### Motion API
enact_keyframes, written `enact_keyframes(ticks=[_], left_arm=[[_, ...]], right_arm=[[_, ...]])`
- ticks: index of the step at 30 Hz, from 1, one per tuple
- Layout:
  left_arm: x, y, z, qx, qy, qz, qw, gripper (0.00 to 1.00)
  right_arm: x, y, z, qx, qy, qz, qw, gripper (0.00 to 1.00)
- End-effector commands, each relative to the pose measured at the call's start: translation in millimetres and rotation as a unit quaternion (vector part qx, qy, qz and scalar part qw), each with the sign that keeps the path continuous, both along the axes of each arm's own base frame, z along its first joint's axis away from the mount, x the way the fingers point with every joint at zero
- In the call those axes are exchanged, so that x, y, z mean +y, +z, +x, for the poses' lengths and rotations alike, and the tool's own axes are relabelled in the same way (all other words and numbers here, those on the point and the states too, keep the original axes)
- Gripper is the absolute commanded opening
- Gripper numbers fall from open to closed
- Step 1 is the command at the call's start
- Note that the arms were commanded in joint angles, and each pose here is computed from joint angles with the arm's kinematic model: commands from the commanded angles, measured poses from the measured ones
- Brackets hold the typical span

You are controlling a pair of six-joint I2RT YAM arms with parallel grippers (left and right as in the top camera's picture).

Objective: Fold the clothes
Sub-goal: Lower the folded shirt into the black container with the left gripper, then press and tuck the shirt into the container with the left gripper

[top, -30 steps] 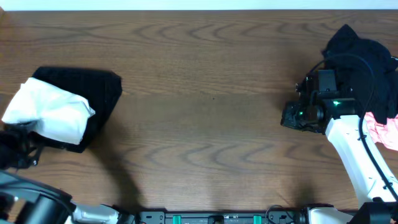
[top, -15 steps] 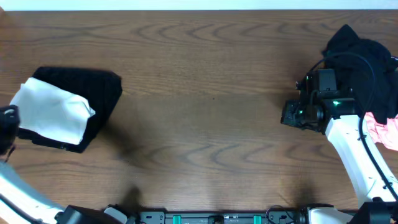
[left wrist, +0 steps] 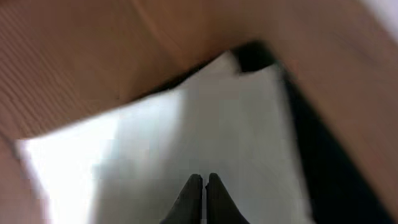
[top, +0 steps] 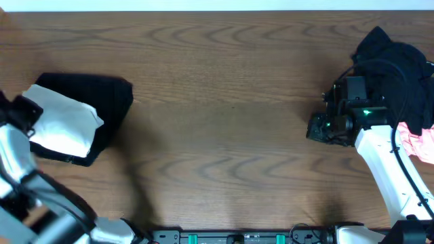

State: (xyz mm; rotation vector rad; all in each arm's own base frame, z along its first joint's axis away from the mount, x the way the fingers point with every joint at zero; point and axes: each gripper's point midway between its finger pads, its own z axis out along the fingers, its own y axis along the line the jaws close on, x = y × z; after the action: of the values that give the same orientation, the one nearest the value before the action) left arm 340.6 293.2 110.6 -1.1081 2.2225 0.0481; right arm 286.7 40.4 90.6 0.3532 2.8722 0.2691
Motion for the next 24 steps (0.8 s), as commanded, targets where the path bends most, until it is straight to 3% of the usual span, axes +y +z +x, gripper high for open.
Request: enact_keyframes(ticks=[1,8,14,24], left_arm=[[0,-58,3,0.047,-0.009,-0.035,0.998,0.06],[-52,-149,16,0.117,-0.085,-0.107,0.984,0.06],[-96,-176,17,0.176,-0.12,-0.12,0.97,0.06],[-120,-184,-34,0.269,0.058,-0.197,0.941,0.06]], right_arm=[[1,1,-1,0.002,0.005,-0.004,1.0,0.01],[3,1,-1,0.004,-0.006,0.003,1.0,0.01],[2,0,-3,0.009,-0.006,0.003,1.0,0.01],[2,0,-4,0.01,-0.006,0.003,1.0,0.01]])
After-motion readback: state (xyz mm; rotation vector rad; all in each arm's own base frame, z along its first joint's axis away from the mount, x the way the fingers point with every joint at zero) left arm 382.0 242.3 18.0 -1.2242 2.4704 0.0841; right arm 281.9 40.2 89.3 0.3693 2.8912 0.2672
